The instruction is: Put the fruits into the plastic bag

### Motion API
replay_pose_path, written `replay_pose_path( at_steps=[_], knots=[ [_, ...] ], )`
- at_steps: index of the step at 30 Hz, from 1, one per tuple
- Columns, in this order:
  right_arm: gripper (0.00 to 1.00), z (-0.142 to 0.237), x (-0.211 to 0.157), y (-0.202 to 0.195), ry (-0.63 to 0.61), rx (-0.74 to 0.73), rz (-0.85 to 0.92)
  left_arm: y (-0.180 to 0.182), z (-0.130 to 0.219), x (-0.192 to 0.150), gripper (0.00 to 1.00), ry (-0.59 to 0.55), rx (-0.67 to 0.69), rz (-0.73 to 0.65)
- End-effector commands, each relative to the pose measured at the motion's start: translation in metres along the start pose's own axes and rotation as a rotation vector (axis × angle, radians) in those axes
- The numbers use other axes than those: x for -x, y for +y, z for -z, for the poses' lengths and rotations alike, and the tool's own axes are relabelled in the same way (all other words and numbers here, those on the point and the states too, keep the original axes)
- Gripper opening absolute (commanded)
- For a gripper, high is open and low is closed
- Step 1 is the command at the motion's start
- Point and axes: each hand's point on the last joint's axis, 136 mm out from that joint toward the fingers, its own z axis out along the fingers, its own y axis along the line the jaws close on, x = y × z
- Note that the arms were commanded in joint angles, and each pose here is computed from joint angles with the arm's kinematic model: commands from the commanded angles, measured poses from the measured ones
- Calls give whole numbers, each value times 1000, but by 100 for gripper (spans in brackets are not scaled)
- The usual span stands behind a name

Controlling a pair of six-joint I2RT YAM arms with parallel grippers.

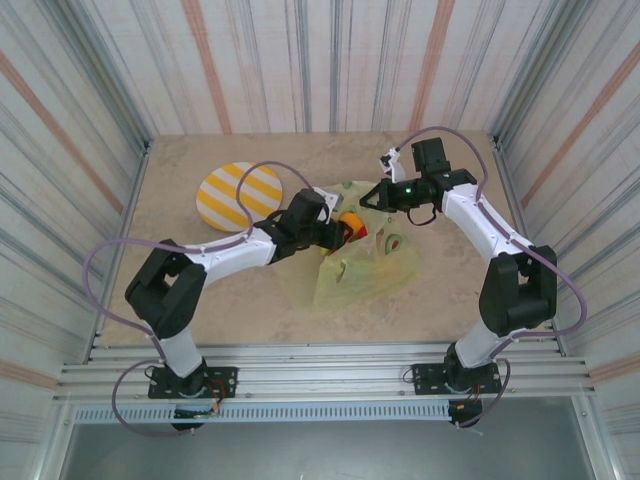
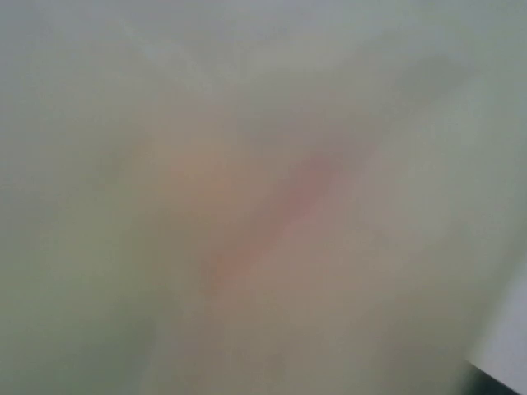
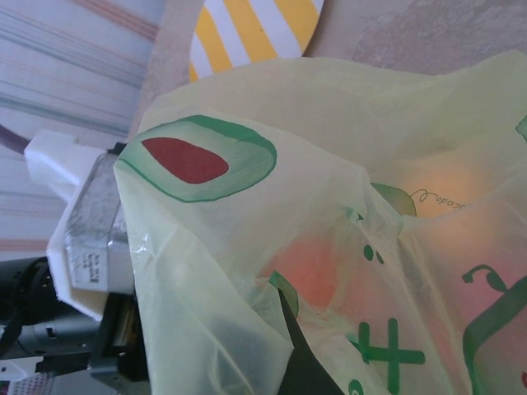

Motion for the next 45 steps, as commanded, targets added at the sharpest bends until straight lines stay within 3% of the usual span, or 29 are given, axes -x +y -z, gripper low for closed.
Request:
replay_pose_path(
  at_steps=[1, 24, 45],
  knots=[
    [0, 0, 2, 2, 0, 0, -4, 3, -8, 10, 63, -39, 29, 11],
    [0, -4, -2, -8, 6, -6, -25, 9, 16, 2, 80, -46, 70, -26],
    [0, -9, -5, -18, 19, -13, -45, 22, 60, -11, 84, -62, 95, -12]
  ],
)
